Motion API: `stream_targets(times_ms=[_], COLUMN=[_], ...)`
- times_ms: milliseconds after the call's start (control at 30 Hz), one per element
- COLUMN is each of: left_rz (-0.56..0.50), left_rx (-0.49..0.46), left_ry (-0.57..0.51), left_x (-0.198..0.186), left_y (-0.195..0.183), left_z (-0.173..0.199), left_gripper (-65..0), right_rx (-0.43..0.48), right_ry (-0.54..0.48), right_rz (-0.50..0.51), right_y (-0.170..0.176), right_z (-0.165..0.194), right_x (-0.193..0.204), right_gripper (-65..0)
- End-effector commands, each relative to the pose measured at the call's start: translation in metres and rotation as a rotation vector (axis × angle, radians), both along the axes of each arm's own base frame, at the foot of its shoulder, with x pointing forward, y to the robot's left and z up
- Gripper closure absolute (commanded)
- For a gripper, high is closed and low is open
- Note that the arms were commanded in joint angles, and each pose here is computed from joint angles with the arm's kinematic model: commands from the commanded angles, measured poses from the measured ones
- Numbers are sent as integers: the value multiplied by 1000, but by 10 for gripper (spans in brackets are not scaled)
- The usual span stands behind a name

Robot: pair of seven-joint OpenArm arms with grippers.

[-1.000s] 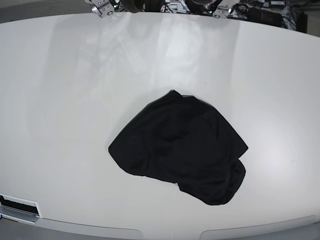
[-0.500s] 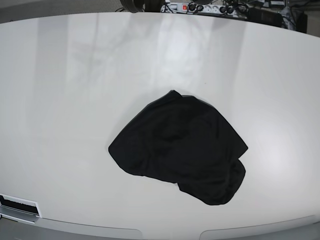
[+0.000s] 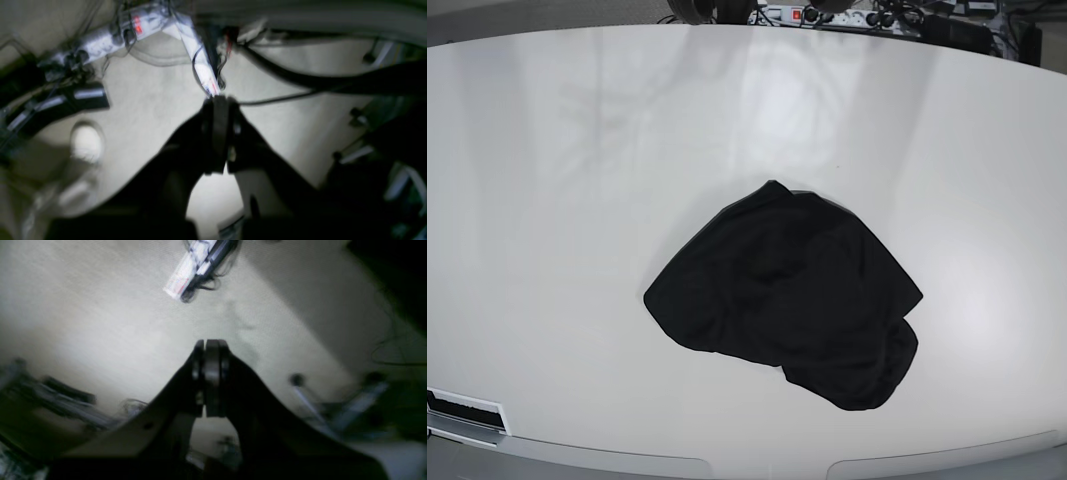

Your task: Layout the t-shirt on the table in an organized manner, then fold the t-shirt properly

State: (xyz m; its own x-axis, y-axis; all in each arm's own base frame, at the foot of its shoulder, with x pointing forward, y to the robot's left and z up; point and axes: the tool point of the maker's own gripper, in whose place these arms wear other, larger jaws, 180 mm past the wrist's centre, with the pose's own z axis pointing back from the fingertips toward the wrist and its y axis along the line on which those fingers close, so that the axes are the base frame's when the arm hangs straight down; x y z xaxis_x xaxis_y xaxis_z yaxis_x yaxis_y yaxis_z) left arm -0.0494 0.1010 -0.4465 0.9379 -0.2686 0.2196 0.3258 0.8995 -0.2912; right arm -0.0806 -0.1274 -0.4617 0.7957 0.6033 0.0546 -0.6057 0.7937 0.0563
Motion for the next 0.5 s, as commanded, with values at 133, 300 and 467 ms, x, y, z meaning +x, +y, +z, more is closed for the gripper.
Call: stream_targets(times_ms=[133,300,467], left_rz=[9,1,21], left_rx=[17,34,18], left_ry=[-204,-434,-632], left_x=[47,104,154], left_y=[17,24,25], left_z=[70,124,143], left_gripper=[0,0,0], right_rx=[-44,-82,-83], right_ry=[-202,-413,-624], right_rz=[82,147,164], right_y=[-8,-5,-1], right_z=[67,114,126], right_x=[37,85,140], right_gripper=[0,0,0])
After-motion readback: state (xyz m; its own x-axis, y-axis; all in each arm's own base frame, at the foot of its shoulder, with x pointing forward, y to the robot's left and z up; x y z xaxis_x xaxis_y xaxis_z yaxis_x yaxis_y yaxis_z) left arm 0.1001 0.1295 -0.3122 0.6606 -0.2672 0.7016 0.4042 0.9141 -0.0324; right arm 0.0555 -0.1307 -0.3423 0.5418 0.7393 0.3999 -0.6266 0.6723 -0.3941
